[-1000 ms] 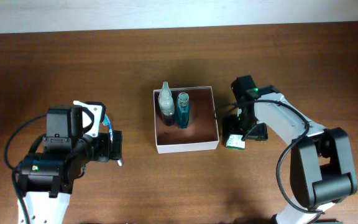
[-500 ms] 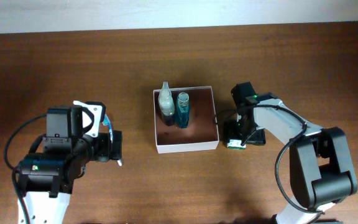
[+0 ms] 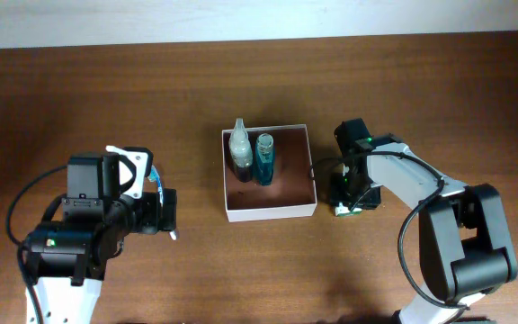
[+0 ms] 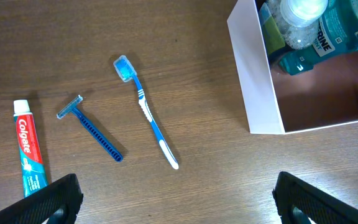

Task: Pack container
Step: 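Move the right gripper to the green soap box and grasp it, then place the soap box into the box's front right corner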

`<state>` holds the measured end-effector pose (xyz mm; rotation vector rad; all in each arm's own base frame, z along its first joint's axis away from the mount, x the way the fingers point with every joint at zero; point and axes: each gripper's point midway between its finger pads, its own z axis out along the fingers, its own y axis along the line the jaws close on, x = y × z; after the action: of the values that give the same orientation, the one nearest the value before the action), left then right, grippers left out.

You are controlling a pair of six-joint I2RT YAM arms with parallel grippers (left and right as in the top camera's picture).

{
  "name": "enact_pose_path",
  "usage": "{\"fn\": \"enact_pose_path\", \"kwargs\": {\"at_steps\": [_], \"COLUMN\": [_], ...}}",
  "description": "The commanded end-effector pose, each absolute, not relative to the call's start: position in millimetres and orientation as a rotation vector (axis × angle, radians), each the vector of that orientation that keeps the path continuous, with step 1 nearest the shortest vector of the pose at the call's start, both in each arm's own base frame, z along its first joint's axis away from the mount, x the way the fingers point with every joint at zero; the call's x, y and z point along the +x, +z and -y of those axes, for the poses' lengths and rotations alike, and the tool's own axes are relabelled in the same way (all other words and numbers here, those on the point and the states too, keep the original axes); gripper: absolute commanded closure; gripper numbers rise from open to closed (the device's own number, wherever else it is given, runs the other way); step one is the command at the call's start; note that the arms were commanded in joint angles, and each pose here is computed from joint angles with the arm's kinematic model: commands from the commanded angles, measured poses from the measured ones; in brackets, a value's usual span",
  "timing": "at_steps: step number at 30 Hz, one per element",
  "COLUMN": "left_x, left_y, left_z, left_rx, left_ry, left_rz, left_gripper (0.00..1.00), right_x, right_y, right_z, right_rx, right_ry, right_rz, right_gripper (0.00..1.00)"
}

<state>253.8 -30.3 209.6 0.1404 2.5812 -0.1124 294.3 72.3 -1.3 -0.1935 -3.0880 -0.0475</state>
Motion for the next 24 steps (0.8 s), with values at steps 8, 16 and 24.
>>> {"fn": "enact_pose_path", "kwargs": {"at_steps": [8,16,24], "left_x": [255.8,255.8,255.8], "left_y": [217.7,217.7,217.7], "left_z": [31.0,30.9,30.9], "left_rx": [0.130,0.130,0.130], "left_ry": [-0.127,-0.127,-0.127], "left_rz": [-2.559,-2.559,-2.559], "left_gripper": [0.01,0.01,0.01], "right_x": [290.1,290.6,296.2], "right_y": [-2.0,-1.6,4.6], "right_z": [-75.2,-75.7,-76.9], "right_rx": [-0.196,-0.196,-0.196], "right_ry": [-0.062,-0.066,-0.070], "right_rz": [3.077,3.078,3.087], "right_gripper": [0.61,0.80,0.89]}}
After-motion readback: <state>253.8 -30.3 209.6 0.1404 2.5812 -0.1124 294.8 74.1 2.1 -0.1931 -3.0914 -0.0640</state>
